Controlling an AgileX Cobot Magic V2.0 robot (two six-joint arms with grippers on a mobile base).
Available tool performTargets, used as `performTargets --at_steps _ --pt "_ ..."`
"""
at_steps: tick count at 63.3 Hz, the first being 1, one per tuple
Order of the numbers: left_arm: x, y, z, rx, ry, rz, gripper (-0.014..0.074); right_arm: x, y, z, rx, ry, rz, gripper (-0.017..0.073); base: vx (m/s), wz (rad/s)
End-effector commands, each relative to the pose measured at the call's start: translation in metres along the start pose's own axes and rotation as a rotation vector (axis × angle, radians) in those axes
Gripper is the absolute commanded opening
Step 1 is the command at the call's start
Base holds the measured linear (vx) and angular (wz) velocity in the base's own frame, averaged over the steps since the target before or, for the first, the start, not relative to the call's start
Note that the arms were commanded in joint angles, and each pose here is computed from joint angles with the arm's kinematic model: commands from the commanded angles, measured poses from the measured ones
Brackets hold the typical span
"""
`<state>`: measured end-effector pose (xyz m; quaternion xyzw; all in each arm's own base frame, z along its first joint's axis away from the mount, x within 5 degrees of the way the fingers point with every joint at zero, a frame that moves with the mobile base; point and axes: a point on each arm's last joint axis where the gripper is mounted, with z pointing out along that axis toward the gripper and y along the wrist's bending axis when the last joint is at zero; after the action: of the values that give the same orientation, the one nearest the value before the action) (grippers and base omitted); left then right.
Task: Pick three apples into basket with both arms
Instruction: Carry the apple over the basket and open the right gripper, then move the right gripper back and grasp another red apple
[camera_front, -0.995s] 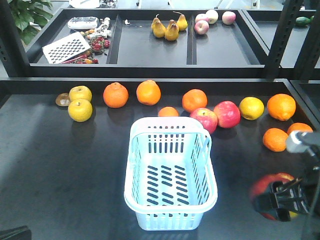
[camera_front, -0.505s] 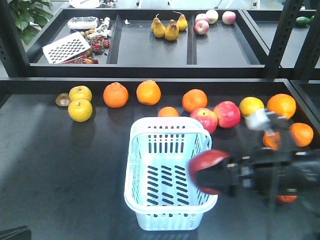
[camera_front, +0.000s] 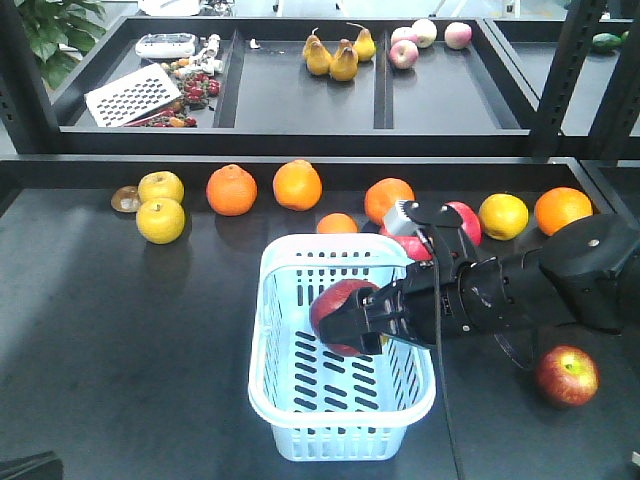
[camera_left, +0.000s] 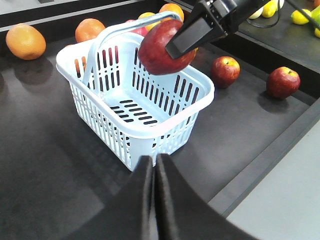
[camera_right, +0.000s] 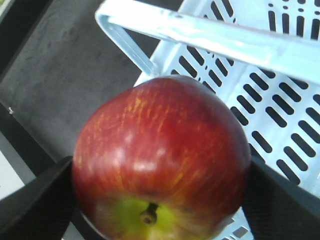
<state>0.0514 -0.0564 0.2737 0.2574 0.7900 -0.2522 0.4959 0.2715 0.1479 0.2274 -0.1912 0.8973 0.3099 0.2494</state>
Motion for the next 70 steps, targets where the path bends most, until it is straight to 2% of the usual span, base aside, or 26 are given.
performTargets --at_steps 1,9,22,27,32,35,41,47,51,57,63,64,70 --pt "-0.011 0.001 -0.002 -0.011 -0.067 -0.026 -0.0008 -0.014 0.009 -0.012 -0.018 -0.066 -0.013 0.064 0.0 0.0" --pt "-0.011 0.001 -0.002 -0.011 -0.067 -0.026 -0.0008 -0.014 0.009 -0.012 -0.014 -0.071 -0.013 0.0671 0.0 0.0" --pt "-0.011 0.001 -0.002 -0.011 -0.067 -0.026 -0.0008 -0.015 0.008 -0.012 -0.006 -0.08 -0.01 0.0621 0.0 0.0" --pt "-0.011 0.001 -0.002 -0.011 -0.067 -0.026 -0.0008 -0.015 0.008 -0.013 -0.001 -0.085 -0.002 0.0569 0.0 0.0" --pt "-0.011 0.001 -0.002 -0.011 -0.067 -0.026 -0.0008 -0.015 0.008 -0.013 -0.011 -0.079 0.059 0.0504 0.0 0.0" --pt "-0.011 0.001 -0.002 -0.011 -0.067 -0.026 -0.0008 -0.013 0.009 -0.014 -0.014 -0.065 0.08 0.0439 0.0 0.0" --pt "-0.011 0.001 -0.002 -0.011 -0.067 -0.026 -0.0008 -0.01 0.011 -0.02 0.009 -0.028 0.064 0.0278 0.0 0.0" --pt "-0.011 0.0 -0.002 -0.011 -0.067 -0.026 -0.0008 -0.006 0.009 -0.031 0.098 0.008 0.023 0.009 0.0 0.0" --pt "-0.011 0.0 -0.002 -0.011 -0.067 -0.026 -0.0007 -0.004 0.002 -0.044 0.195 0.01 0.029 -0.0013 0.0 0.0" --pt "-0.011 0.001 -0.002 -0.011 -0.066 -0.025 -0.0006 -0.003 -0.016 -0.068 0.359 0.005 0.06 -0.0007 0.0 0.0" --pt "-0.011 0.001 -0.002 -0.011 -0.066 -0.025 -0.0006 0.001 -0.043 -0.091 0.515 0.022 0.114 0.0028 0.0 0.0" --pt "-0.011 0.001 -0.002 -0.011 -0.066 -0.025 -0.0006 0.002 -0.047 -0.094 0.537 0.029 0.109 0.0036 0.0 0.0" --pt "-0.011 0.001 -0.002 -0.011 -0.067 -0.025 -0.0006 0.006 -0.069 -0.107 0.607 0.051 0.141 0.0124 0.0 0.0"
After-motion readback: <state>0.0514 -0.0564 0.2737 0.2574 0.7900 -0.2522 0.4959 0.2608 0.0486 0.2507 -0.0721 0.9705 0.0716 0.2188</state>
